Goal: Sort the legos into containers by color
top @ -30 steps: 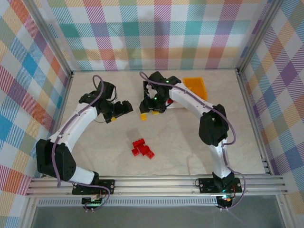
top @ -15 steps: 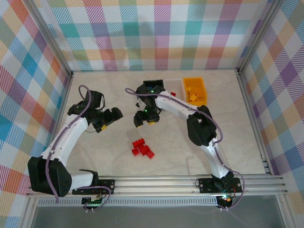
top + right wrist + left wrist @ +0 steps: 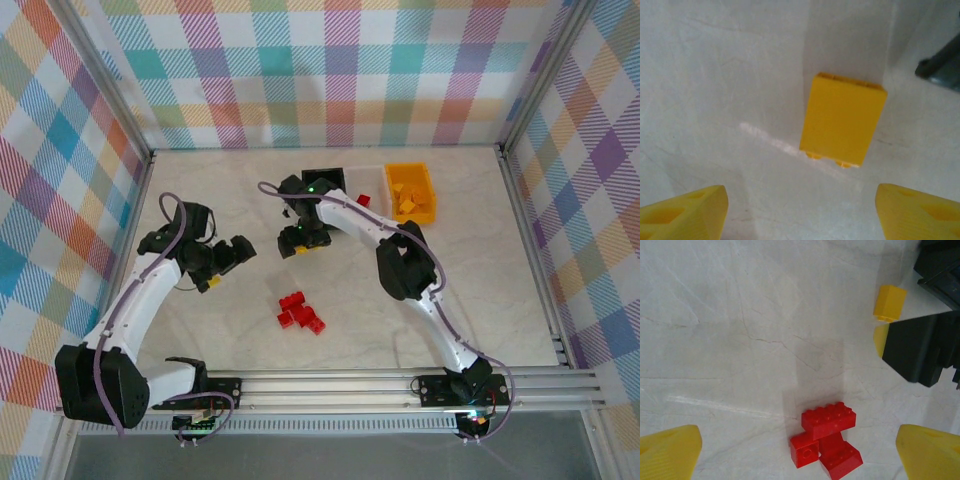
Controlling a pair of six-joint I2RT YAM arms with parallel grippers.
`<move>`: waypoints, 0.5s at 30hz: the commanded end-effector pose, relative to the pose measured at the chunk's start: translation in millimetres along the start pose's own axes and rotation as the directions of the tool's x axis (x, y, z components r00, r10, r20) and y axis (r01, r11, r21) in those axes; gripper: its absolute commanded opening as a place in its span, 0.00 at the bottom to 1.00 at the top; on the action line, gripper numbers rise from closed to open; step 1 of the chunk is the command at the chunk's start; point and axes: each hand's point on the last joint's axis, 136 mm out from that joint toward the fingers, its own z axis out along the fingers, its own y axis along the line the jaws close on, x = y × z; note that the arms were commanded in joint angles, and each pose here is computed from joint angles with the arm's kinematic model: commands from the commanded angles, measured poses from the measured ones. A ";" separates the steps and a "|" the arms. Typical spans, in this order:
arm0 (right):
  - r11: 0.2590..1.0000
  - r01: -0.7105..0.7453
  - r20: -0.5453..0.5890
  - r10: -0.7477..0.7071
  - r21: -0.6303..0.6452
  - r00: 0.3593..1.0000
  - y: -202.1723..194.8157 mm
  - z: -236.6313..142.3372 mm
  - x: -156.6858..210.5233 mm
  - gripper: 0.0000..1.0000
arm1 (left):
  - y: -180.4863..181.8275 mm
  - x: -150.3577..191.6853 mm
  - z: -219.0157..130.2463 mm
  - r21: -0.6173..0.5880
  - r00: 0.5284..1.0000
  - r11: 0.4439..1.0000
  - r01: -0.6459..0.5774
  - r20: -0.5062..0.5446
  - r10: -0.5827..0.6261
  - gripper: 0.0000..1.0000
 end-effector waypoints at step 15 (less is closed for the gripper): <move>0.995 -0.023 0.034 0.020 0.093 0.999 -23.2 6.4 -21.6 0.76 | 10.2 10.0 5.7 0.006 0.998 1.000 0.000 -0.068 0.001 1.00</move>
